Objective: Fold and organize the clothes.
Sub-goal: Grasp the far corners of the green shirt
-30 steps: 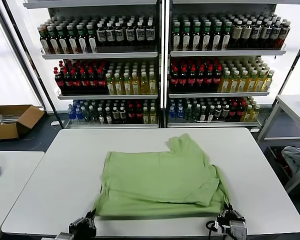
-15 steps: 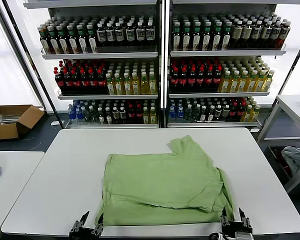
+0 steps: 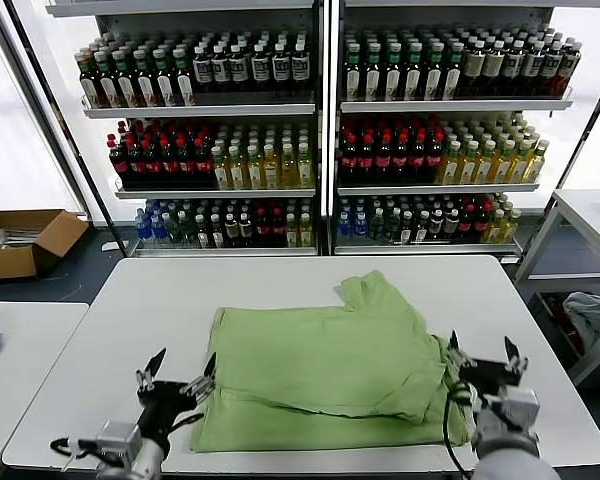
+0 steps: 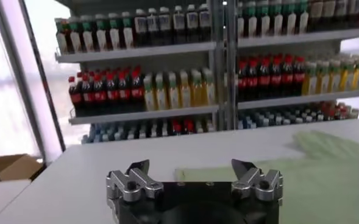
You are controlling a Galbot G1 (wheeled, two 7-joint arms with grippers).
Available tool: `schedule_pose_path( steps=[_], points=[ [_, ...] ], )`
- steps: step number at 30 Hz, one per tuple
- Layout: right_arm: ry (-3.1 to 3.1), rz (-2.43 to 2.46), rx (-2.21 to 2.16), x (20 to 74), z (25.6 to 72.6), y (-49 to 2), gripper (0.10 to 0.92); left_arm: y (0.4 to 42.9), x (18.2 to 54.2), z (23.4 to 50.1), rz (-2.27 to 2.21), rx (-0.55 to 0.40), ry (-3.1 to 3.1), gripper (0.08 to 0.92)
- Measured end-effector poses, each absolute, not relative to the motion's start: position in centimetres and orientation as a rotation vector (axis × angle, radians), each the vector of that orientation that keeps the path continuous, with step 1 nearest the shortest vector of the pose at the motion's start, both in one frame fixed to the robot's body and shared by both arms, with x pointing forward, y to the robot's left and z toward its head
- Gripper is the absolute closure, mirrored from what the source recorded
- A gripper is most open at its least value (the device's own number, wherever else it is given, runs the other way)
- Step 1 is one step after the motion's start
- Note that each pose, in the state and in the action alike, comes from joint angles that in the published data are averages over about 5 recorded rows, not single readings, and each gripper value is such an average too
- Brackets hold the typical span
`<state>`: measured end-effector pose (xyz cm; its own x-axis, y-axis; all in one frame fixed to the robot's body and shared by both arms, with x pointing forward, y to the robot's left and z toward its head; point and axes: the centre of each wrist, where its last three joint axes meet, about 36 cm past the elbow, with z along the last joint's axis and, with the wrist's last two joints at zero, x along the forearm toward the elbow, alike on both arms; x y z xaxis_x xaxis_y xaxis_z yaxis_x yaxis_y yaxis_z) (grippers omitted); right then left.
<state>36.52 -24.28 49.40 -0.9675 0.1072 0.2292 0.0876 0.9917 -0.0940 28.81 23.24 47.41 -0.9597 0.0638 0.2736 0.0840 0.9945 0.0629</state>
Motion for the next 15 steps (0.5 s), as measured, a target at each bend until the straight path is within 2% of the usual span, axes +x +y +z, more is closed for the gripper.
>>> schedule_pose_path(
  steps=[9, 15],
  points=[
    [-2.871, 0.123, 0.162, 47.9, 49.0, -22.4, 0.2, 24.2, 37.1, 45.5, -0.144, -0.217, -2.839, 0.177],
    [-2.824, 0.122, 0.192, 54.6, 48.7, -20.9, 0.2, 25.2, 42.2, 44.2, -0.175, -0.24, -2.792, 0.177]
  ],
)
